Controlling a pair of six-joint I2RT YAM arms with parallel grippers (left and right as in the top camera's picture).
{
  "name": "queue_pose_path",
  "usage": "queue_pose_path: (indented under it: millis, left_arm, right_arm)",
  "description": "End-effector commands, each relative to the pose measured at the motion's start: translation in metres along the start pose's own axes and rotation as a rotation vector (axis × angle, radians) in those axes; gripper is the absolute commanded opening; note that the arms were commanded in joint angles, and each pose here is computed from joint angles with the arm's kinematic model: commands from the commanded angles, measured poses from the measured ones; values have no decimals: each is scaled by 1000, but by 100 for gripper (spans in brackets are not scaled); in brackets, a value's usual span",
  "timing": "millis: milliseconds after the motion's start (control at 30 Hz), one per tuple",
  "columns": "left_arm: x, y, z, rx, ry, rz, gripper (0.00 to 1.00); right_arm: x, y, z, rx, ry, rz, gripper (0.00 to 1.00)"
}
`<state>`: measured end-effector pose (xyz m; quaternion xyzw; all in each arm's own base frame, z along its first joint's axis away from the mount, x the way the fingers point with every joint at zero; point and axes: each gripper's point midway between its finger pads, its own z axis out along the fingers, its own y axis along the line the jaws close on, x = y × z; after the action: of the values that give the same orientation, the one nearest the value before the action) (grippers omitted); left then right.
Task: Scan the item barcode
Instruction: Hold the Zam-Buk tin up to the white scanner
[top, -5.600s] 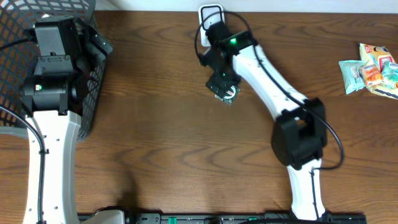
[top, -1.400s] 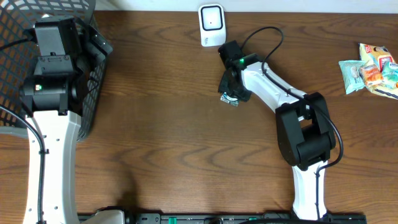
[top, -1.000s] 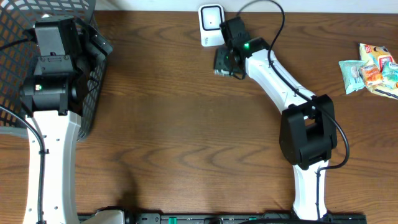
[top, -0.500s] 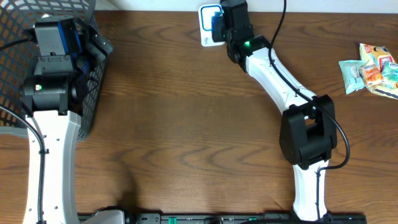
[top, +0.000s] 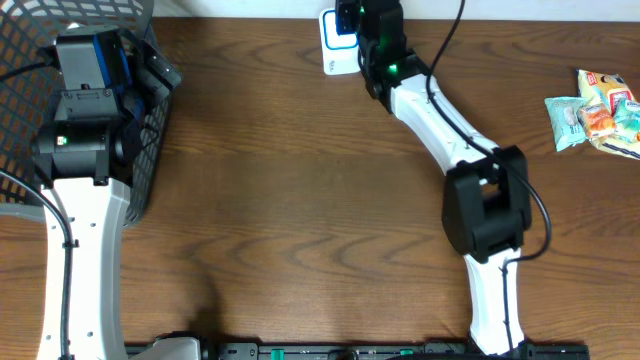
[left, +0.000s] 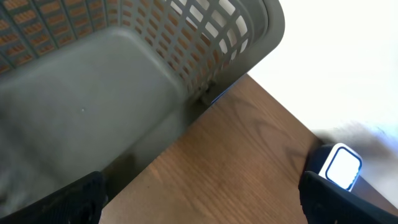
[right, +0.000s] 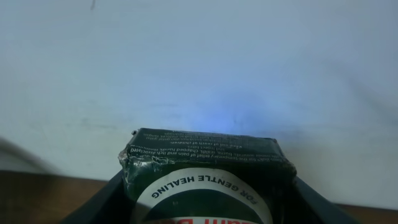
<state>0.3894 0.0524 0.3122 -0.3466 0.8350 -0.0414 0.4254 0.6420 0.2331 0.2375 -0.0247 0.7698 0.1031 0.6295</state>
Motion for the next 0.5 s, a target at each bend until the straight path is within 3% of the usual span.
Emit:
queue_pose_path:
  millis: [0,467]
  left_arm:
    - [-2,2,-2,-2,-5,-15,98]
    - [-2,2,-2,-2,-5,-15,98]
  right_arm:
    - [16,-2,20,12,-5,-52,43]
    - [45,7,41,20,-3,-57,42]
